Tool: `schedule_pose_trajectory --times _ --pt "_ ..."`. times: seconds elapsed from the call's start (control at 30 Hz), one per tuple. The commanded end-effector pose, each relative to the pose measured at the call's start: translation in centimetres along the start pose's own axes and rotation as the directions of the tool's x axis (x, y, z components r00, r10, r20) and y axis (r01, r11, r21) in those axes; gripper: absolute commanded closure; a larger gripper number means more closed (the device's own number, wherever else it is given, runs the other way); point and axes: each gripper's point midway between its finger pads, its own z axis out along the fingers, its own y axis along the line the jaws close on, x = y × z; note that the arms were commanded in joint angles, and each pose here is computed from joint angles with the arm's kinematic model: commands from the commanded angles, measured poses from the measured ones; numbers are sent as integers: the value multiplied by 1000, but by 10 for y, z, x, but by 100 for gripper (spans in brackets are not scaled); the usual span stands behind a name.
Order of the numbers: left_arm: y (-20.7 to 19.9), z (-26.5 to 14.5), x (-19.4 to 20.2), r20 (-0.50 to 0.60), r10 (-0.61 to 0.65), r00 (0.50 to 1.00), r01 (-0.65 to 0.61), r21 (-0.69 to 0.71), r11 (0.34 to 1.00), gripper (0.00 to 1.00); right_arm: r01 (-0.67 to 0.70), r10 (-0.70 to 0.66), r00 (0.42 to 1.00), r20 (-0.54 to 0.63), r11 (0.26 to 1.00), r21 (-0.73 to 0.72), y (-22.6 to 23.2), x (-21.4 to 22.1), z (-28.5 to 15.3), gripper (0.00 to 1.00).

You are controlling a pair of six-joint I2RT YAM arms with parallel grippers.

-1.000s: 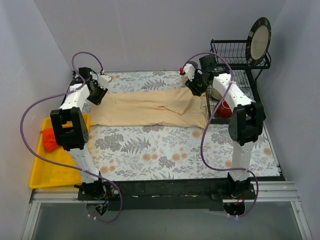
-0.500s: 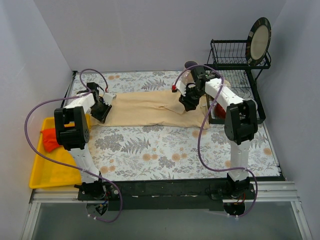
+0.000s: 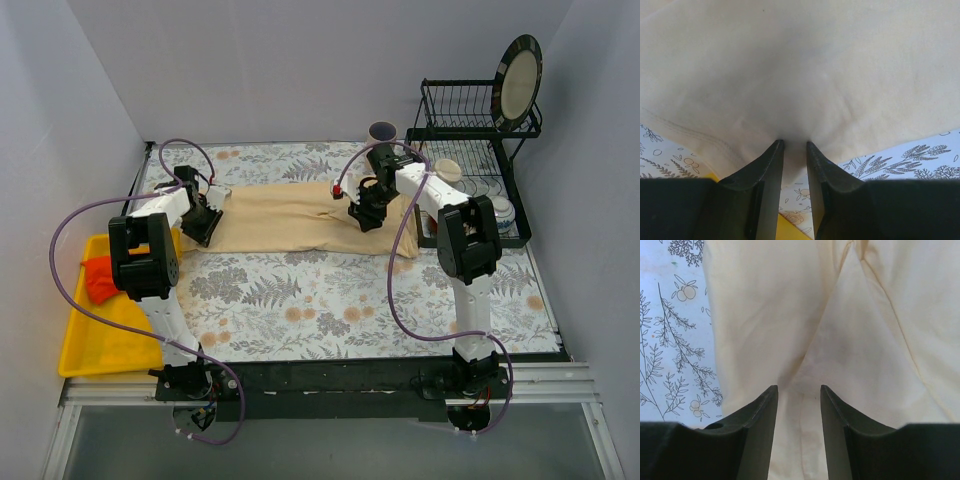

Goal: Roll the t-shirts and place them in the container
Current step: Fold the T-shirt at the center of the board.

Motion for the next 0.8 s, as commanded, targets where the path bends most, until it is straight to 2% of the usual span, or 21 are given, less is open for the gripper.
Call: schedule_pose_trajectory --times 0.0,0.2,0.77 --pt "-2 -4 8 -9 -20 1000 20 -9 1000 75 76 -76 997 20 997 23 -11 -5 2 54" --pt "-1 -2 9 -16 -16 1000 15 -11 1000 76 58 -61 998 35 996 64 -22 -8 9 60" --pt "3 0 10 -26 -14 1000 14 -23 1000 75 61 -62 997 54 998 22 -9 -19 4 57"
